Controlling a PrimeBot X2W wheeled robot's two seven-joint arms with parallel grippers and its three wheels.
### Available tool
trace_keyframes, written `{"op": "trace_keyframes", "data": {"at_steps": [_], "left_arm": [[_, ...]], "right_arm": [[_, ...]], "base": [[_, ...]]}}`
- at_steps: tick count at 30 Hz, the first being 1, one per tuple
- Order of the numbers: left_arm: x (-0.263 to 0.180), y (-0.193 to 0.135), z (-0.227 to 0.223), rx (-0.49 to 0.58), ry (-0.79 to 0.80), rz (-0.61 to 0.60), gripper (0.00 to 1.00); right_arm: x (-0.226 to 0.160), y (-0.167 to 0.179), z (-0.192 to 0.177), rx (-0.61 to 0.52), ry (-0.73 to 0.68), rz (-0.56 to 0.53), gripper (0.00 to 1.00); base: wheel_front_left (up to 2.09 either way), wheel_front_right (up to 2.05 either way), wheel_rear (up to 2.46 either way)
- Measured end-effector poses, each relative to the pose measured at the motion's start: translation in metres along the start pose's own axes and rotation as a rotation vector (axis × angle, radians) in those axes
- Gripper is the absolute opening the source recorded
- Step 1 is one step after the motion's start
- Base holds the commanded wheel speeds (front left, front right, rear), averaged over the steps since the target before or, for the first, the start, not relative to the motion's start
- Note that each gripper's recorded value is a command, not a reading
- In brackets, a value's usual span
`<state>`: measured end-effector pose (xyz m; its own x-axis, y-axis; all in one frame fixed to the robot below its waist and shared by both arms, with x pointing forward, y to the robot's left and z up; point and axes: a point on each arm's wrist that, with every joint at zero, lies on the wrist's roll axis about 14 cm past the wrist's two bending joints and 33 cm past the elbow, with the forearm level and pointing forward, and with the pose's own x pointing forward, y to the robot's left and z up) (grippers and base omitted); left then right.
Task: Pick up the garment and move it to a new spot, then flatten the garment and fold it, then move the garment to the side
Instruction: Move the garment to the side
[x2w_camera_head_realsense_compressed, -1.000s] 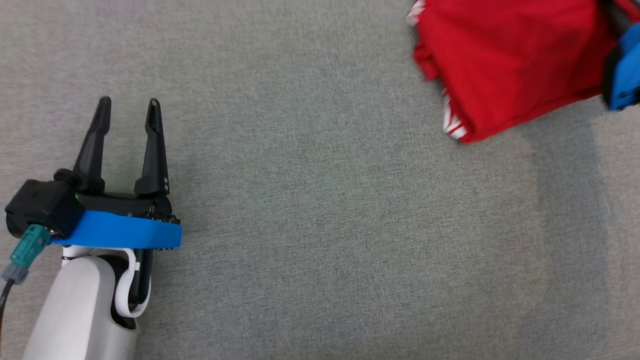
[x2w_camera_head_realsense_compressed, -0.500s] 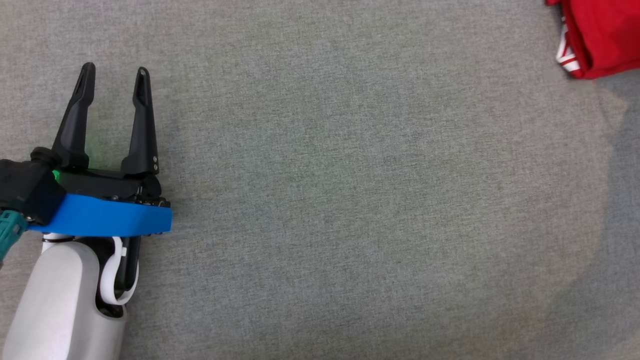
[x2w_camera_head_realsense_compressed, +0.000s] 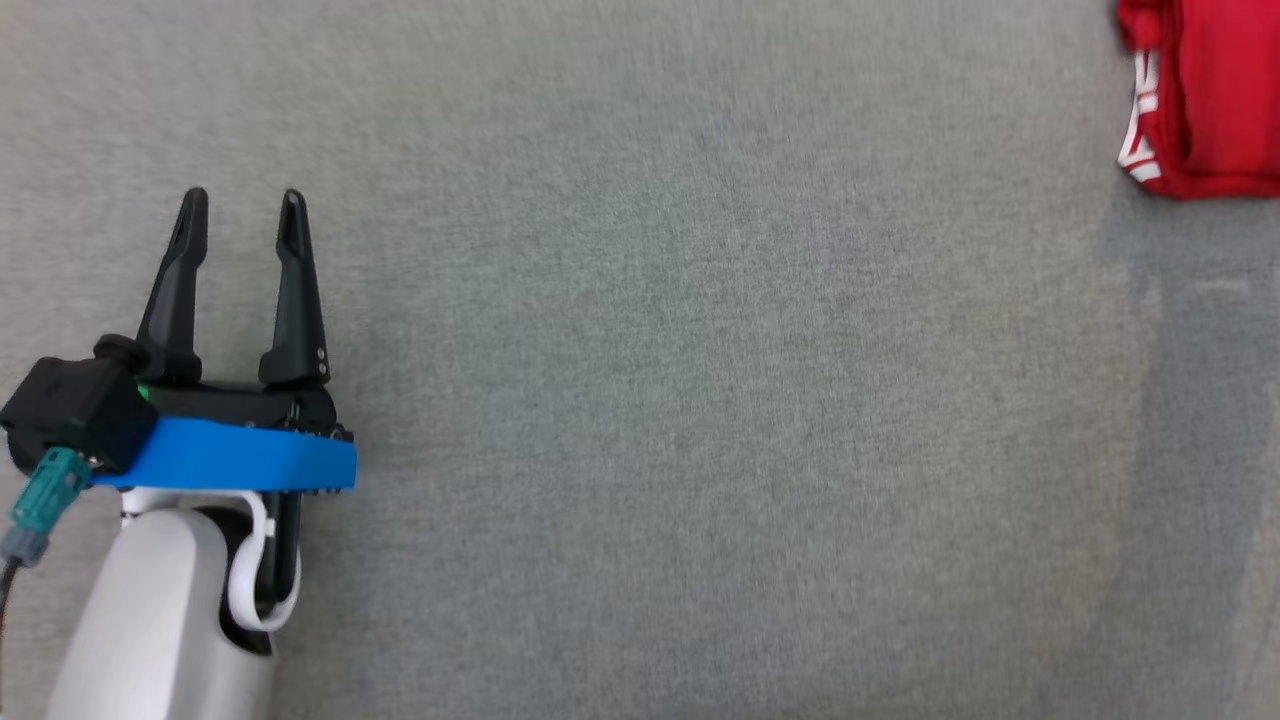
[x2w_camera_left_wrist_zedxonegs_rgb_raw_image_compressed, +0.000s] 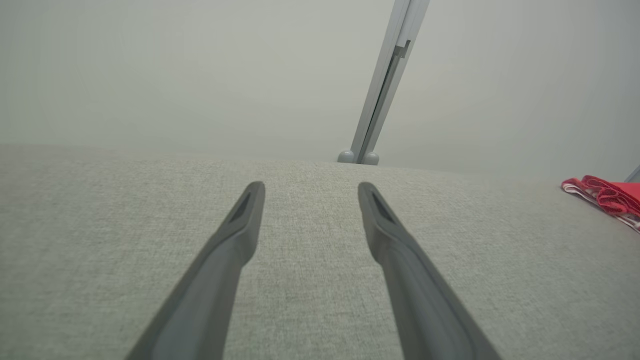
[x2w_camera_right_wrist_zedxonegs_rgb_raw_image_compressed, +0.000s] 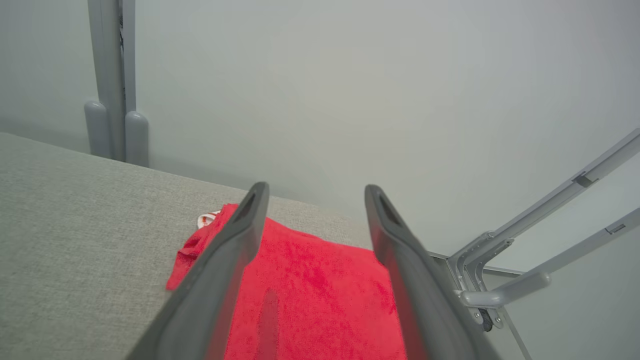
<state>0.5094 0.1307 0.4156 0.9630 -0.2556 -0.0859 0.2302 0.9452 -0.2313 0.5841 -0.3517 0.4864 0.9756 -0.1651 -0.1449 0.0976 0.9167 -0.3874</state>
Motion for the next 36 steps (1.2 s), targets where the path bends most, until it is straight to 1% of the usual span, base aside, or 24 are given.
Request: {"op": "trace_keyframes", "data": {"at_steps": [2,3,4,6,7,8,11,13,14,15,20,27,30,36], "left_arm": [[-0.009,0.001,0.008,-0.003,-0.013,0.019,1.0],[-0.009,0.001,0.008,-0.003,-0.013,0.019,1.0],[-0.021,0.003,0.014,-0.009,-0.019,0.036,1.0],[-0.034,0.005,0.021,-0.011,-0.031,0.059,1.0],[-0.034,0.005,0.021,-0.011,-0.031,0.059,1.0],[-0.048,0.007,0.026,-0.013,-0.033,0.08,1.0],[-0.071,0.005,0.035,-0.009,-0.047,0.095,1.0],[-0.085,0.004,0.036,-0.013,-0.044,0.108,1.0],[-0.085,0.004,0.036,-0.013,-0.044,0.108,1.0],[-0.099,0.002,0.035,-0.019,-0.042,0.117,1.0],[-0.126,0.004,0.04,-0.019,-0.058,0.143,1.0],[-0.149,0.001,0.04,-0.016,-0.065,0.151,1.0],[-0.154,-0.001,0.041,-0.014,-0.068,0.151,1.0],[-0.162,-0.001,0.033,-0.008,-0.049,0.155,1.0]], "right_arm": [[-0.009,0.013,0.01,0.039,-0.04,0.028,1.0],[-0.009,0.013,0.01,0.039,-0.04,0.028,1.0],[-0.021,0.029,0.016,0.092,-0.064,0.06,1.0],[-0.034,0.043,0.025,0.141,-0.1,0.091,1.0],[-0.034,0.043,0.025,0.141,-0.1,0.091,1.0],[-0.05,0.056,0.032,0.186,-0.124,0.122,1.0],[-0.076,0.065,0.039,0.262,-0.156,0.147,1.0],[-0.095,0.07,0.04,0.289,-0.167,0.162,1.0],[-0.095,0.07,0.04,0.289,-0.167,0.162,1.0],[-0.113,0.078,0.037,0.317,-0.159,0.184,1.0],[-0.158,0.102,0.038,0.384,-0.156,0.235,1.0],[-0.207,0.114,0.033,0.448,-0.137,0.238,1.0],[-0.222,0.11,0.031,0.486,-0.134,0.205,1.0],[-0.241,0.101,0.029,0.501,-0.145,0.158,1.0]], "base": [[0.0,0.0,0.0],[0.0,0.0,0.0],[0.0,0.0,0.0],[0.0,0.0,0.0],[0.0,0.0,0.0],[0.0,0.0,0.0],[0.0,0.0,0.0],[0.0,0.0,0.0],[0.0,0.0,0.0],[0.0,0.0,0.0],[0.0,0.0,0.0],[0.0,0.0,0.0],[0.0,0.0,0.0],[0.0,0.0,0.0]]}}
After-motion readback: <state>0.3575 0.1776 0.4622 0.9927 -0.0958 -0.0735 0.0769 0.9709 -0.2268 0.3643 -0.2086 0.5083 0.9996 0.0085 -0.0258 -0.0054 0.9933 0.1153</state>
